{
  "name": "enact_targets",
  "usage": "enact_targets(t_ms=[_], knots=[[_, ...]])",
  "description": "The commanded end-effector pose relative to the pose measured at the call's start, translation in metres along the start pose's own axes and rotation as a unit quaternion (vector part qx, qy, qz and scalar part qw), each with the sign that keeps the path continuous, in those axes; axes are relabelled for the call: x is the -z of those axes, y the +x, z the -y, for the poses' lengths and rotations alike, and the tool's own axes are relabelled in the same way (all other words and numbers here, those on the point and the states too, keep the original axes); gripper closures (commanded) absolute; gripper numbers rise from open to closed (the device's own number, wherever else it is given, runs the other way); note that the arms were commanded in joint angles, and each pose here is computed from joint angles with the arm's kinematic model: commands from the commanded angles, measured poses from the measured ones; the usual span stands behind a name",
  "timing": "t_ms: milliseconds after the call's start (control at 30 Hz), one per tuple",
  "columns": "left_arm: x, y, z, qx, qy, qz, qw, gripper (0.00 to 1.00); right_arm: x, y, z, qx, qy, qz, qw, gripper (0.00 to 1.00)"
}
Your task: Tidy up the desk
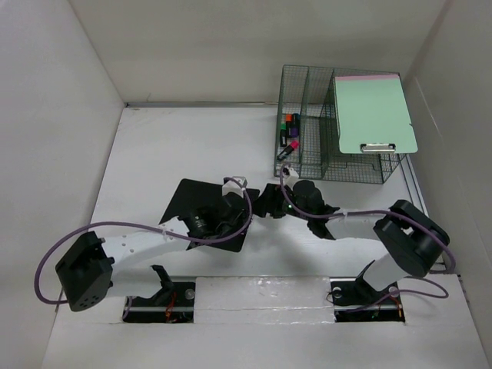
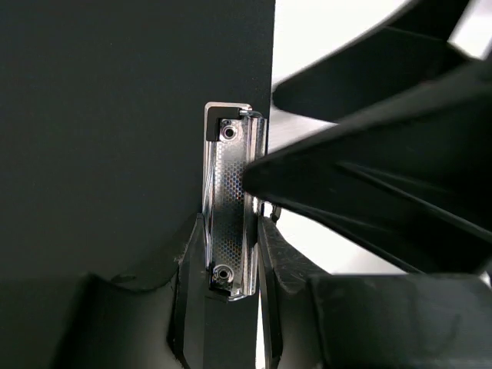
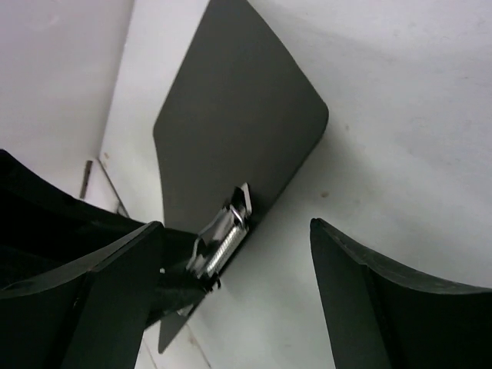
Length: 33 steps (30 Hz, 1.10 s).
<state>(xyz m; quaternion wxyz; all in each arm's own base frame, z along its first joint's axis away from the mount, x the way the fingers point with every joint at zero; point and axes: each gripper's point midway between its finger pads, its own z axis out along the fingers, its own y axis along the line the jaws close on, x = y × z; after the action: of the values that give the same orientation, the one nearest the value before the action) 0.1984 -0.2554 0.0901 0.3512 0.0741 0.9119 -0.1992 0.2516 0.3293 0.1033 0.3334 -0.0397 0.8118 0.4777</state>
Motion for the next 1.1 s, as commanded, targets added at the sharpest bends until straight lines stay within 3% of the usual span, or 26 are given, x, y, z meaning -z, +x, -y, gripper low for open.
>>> enact_targets(t_ms=[0, 100, 200, 233, 400, 433, 567, 600, 700, 733, 767, 800, 833, 967, 1067], knots=[[0.01, -0.011, 0.016, 0.004, 0.049, 0.027, 0.998, 1.0, -0.01, -0.03, -0.043, -0.013, -0.07, 0.054, 0.996, 0.19], [0.016, -0.014, 0.02, 0.006, 0.065, 0.034, 0.997, 1.0, -0.017, -0.025, -0.044, -0.02, -0.075, 0.048, 0.996, 0.22], [0.019, -0.017, 0.02, 0.004, 0.07, 0.045, 0.996, 1.0, -0.024, -0.022, -0.043, -0.037, -0.078, 0.037, 0.996, 0.31], [0.02, -0.018, 0.019, 0.001, 0.07, 0.046, 0.996, 1.0, -0.025, -0.02, -0.044, -0.049, -0.083, 0.034, 0.995, 0.38], [0.023, -0.028, 0.01, -0.006, 0.049, 0.074, 0.996, 1.0, -0.032, -0.008, -0.049, -0.071, -0.11, 0.012, 0.991, 0.58], [0.026, -0.035, 0.009, -0.007, 0.043, 0.084, 0.996, 1.0, -0.032, -0.005, -0.053, -0.076, -0.114, 0.01, 0.991, 0.69], [0.031, -0.042, 0.006, 0.001, 0.037, 0.1, 0.994, 1.0, -0.03, -0.011, -0.058, -0.074, -0.114, 0.025, 0.99, 0.94], [0.033, -0.045, 0.006, 0.008, 0.036, 0.105, 0.994, 0.96, -0.026, -0.022, -0.066, -0.071, -0.117, 0.043, 0.99, 0.99], [0.054, -0.063, 0.0, 0.033, 0.033, 0.149, 0.988, 0.73, -0.023, -0.036, -0.07, -0.049, -0.103, 0.063, 0.991, 1.0], [0.071, -0.082, -0.004, 0.056, 0.038, 0.199, 0.978, 0.44, -0.018, -0.056, -0.082, -0.016, -0.092, 0.082, 0.992, 1.0], [0.081, -0.088, -0.003, 0.063, 0.049, 0.213, 0.974, 0.44, -0.018, -0.056, -0.082, -0.016, -0.092, 0.083, 0.992, 1.0], [0.091, -0.096, -0.004, 0.072, 0.058, 0.236, 0.967, 0.31, -0.017, -0.066, -0.084, 0.002, -0.082, 0.098, 0.992, 1.0], [0.102, -0.106, -0.007, 0.081, 0.06, 0.26, 0.96, 0.01, -0.009, -0.087, -0.099, 0.014, -0.09, 0.122, 0.988, 1.0], [0.165, -0.14, -0.013, 0.137, 0.114, 0.362, 0.915, 0.01, 0.015, -0.146, -0.12, 0.043, -0.103, 0.181, 0.977, 1.0], [0.182, -0.141, -0.03, 0.174, 0.114, 0.39, 0.897, 0.01, 0.047, -0.186, -0.145, 0.055, -0.135, 0.225, 0.963, 1.0]])
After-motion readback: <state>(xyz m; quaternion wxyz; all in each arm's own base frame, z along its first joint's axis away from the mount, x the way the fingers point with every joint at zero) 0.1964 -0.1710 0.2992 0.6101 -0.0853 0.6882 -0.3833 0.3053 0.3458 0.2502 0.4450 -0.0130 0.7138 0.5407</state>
